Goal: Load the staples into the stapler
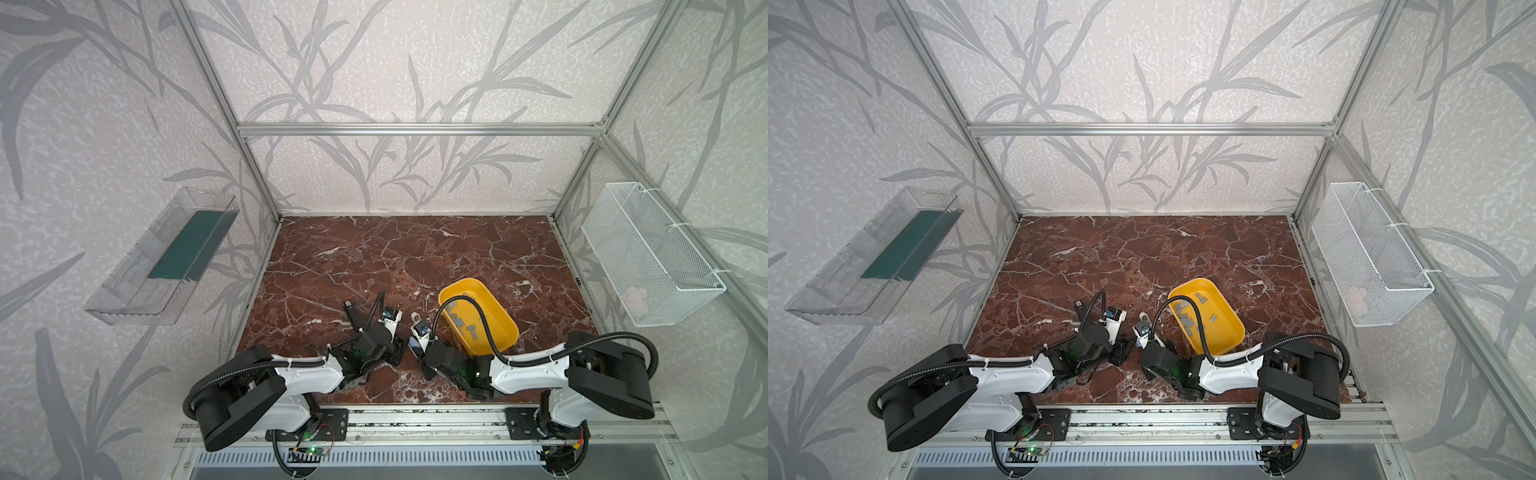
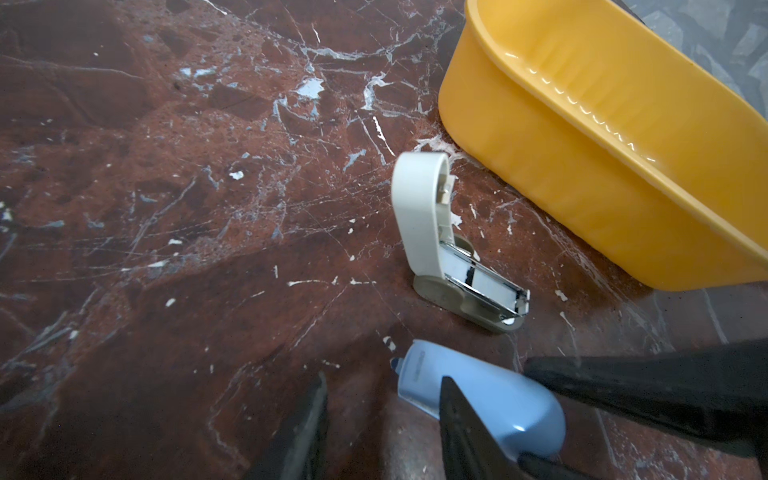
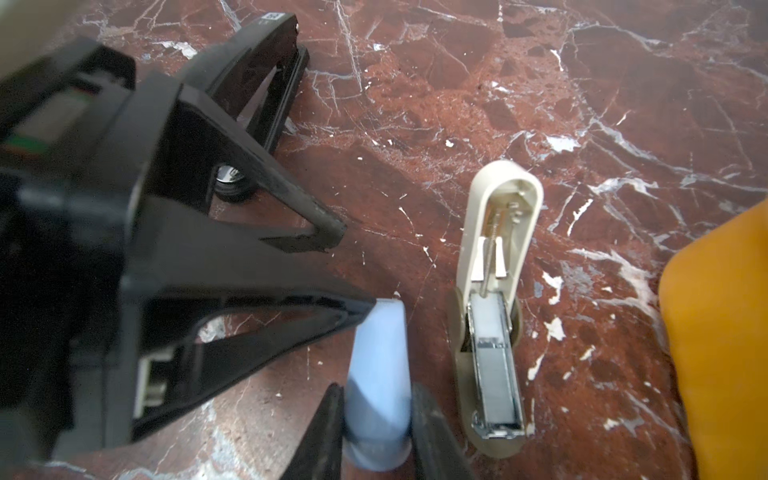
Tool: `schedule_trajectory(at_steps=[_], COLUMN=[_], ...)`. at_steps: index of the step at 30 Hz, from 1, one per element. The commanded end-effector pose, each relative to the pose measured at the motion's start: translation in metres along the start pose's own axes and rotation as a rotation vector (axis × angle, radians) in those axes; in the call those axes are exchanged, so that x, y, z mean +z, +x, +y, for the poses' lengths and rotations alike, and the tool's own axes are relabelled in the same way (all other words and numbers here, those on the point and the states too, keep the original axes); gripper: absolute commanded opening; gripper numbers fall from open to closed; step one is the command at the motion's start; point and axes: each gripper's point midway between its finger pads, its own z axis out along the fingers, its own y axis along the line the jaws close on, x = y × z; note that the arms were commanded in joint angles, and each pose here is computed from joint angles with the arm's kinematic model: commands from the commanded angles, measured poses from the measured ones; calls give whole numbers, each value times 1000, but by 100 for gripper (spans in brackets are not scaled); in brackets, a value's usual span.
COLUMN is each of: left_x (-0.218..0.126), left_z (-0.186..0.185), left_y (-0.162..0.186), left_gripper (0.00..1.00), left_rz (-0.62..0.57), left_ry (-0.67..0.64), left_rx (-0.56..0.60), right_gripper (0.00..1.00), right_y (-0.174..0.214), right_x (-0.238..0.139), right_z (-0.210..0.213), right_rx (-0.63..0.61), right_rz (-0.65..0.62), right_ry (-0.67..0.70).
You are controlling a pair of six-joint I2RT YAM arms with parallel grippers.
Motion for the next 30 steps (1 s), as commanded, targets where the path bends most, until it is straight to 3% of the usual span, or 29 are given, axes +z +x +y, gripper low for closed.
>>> schedule_trajectory(at_steps=[1,26,30], left_x=[4,21,21], left_z=[-9,-7,-8], left_y=[-11,0,-2], left_gripper=[45,40,39], left_rz=[-26,13,9], left_ry=[30,16,19], left_rx=[12,42,40], right_gripper=[27,22,22], right_y=[11,94,93], right_x=[3,17,15], right_z=[-6,-25,-26], right_rx=[19,24,33], right_rz=[16,184,173], right_ry=[21,99,95])
